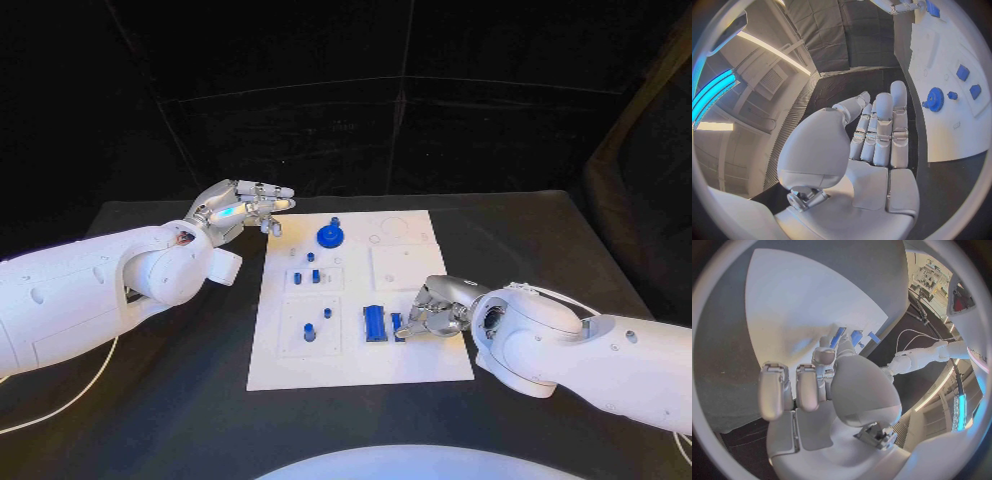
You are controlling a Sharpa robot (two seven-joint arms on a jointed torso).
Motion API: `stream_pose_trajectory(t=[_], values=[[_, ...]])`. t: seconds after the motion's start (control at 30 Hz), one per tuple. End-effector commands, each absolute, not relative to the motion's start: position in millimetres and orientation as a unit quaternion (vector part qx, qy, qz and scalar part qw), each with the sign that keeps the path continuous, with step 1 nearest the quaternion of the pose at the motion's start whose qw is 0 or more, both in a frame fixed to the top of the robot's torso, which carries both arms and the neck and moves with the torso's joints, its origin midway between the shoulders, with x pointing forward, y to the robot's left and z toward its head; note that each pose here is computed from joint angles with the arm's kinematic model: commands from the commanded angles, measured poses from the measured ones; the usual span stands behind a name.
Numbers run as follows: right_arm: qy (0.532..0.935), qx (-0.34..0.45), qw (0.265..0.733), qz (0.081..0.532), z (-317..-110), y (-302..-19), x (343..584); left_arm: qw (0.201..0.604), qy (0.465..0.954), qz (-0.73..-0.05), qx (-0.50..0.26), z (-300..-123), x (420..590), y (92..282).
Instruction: Assemble the parts on the task board
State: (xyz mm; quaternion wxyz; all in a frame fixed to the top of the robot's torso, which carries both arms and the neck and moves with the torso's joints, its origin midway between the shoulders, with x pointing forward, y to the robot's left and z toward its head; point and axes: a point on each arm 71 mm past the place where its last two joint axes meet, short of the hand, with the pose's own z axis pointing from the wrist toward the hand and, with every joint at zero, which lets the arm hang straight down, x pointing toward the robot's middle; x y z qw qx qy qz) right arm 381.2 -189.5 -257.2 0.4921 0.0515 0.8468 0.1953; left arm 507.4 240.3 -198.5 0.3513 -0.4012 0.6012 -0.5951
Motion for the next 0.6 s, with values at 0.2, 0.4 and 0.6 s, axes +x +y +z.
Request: stream_pose_trajectory(t=[0.2,0.4,0.6], values=[[0.847,0.032,0.498,0.184,-259,-184,384,0.348,0.599,-0.6,-0.399,-197.0,507.4,238.9],[0.835,0.043,0.512,0.197,-255,-186,384,0.348,0.599,-0.6,-0.4,-197.1,507.5,239.4],[0.814,0.076,0.516,0.253,-248,-193,381,0.349,0.599,-0.6,-0.399,-197.0,507.4,239.7]])
